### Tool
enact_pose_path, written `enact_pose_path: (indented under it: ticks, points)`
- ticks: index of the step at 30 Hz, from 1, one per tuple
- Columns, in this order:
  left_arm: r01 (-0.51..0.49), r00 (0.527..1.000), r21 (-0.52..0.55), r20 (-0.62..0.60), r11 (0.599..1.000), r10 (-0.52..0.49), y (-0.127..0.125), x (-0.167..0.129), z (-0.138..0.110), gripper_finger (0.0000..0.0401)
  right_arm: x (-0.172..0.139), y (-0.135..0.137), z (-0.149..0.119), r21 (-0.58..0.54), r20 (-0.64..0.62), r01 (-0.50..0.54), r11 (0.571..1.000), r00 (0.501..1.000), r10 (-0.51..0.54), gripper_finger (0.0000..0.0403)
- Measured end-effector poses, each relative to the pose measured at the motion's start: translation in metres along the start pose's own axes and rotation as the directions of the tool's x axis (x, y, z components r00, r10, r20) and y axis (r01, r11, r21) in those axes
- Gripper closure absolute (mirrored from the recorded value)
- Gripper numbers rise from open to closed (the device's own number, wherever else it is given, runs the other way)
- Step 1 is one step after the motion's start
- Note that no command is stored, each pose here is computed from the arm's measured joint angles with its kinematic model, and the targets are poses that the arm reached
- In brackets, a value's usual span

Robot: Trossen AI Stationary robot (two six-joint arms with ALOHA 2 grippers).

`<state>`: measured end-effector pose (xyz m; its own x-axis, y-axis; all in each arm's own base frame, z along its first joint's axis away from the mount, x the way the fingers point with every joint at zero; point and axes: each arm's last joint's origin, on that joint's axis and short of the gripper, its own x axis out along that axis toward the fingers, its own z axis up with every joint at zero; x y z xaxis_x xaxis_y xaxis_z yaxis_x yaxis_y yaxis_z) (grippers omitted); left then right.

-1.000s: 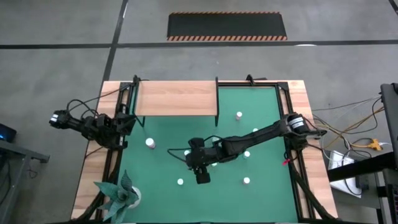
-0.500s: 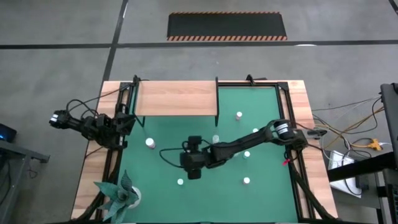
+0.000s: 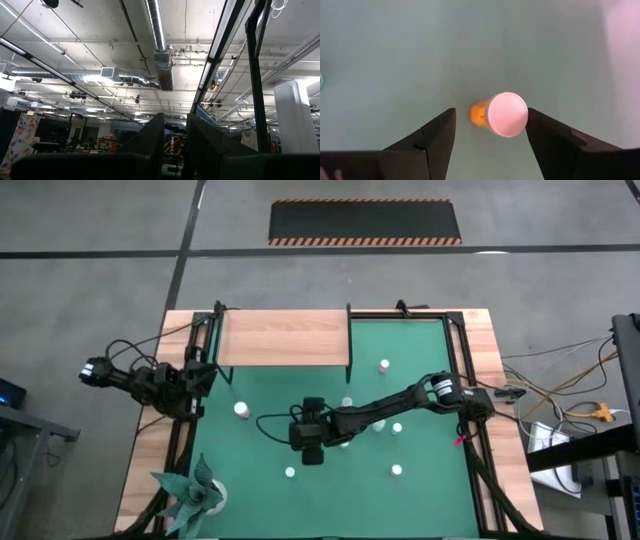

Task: Pick and place medicine bottles onto shelf by color
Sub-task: Put the orange pill bottle on the shelf

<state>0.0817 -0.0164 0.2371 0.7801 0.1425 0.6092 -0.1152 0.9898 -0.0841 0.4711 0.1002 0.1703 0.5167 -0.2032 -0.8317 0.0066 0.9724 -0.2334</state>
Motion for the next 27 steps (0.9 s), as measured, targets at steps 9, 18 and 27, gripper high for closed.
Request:
enact_pose_path:
  ticks: [9,18,27]
  points:
    - [-0.001,1.0,0.016,0.006,1.0,0.001,0.0,0.0,0.001,0.0336,-0.001,-0.003,0.003,0.025,0.019,-0.013,1.0,1.0,0.013,0.0233]
    - [-0.001,1.0,0.018,0.006,1.0,0.001,0.0,0.0,0.001,0.0336,0.0,-0.007,0.003,0.037,0.017,-0.009,0.999,1.0,0.008,0.0305]
    - [-0.001,1.0,0.017,0.006,1.0,0.001,0.0,0.0,0.001,0.0336,-0.039,-0.014,0.025,0.031,0.019,-0.178,0.984,0.984,0.177,0.0285]
